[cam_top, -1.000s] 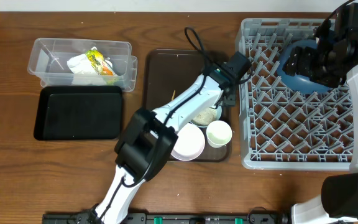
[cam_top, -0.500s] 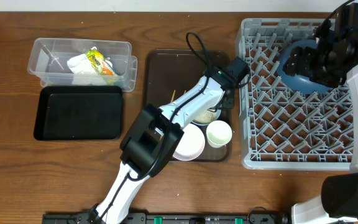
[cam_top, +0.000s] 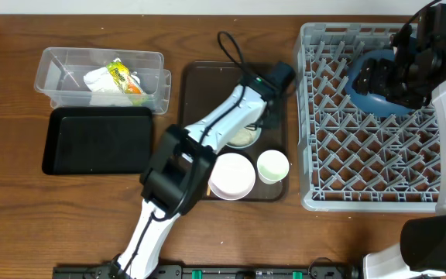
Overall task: Sort waste into correct bins and load items into the dishwasher rack
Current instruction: 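Grasp the light-blue rice bowl rim with the left gripper and lift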
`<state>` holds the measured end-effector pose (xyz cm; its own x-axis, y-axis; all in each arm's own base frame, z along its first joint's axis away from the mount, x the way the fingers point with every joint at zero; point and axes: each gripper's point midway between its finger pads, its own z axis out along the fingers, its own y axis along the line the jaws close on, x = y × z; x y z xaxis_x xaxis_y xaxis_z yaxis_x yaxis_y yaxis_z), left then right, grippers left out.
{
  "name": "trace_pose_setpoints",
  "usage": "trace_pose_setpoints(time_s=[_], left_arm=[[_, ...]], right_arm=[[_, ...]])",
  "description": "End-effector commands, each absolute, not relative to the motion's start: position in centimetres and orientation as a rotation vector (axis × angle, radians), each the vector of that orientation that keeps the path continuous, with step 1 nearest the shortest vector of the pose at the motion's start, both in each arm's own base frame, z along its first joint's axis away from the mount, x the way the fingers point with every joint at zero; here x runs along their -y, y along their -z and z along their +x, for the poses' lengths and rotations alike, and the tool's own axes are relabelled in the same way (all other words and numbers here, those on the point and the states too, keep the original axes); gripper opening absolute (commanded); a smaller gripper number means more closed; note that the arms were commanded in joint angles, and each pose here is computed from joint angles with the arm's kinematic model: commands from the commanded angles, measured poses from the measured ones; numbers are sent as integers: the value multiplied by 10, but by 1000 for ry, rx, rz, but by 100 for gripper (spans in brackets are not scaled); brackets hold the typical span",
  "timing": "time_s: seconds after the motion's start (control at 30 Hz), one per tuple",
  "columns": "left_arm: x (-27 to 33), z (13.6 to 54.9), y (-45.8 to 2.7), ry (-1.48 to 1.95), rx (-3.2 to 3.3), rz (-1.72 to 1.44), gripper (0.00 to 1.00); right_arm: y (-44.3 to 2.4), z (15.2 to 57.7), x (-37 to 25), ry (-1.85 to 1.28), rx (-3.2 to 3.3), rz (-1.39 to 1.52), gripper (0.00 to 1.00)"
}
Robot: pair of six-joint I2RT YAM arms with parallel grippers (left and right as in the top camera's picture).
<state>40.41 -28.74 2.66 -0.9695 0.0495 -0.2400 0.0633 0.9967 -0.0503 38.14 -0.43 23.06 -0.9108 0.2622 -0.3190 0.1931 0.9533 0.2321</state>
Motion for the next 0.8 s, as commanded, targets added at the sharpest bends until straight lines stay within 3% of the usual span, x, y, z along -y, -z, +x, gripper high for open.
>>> trace_pose_setpoints(time_s=[0.0, 0.2, 0.4, 0.6, 0.77], left_arm=[[280, 416, -49, 81, -2844, 84, 29], [278, 416, -49, 78, -2848, 79, 24], [279, 414, -48, 73, -2853, 86, 6], [279, 415, -62, 93, -2830, 94, 6], [268, 410, -114, 138, -2780, 137, 6]], right_arm=[[-243, 381, 4, -267, -2721, 301, 85], [-243, 381, 4, -267, -2721, 301, 85], [-243, 381, 4, -267, -2721, 301, 85], [-243, 381, 4, -267, -2721, 301, 85], [-243, 381, 6, -248, -2721, 305, 86]])
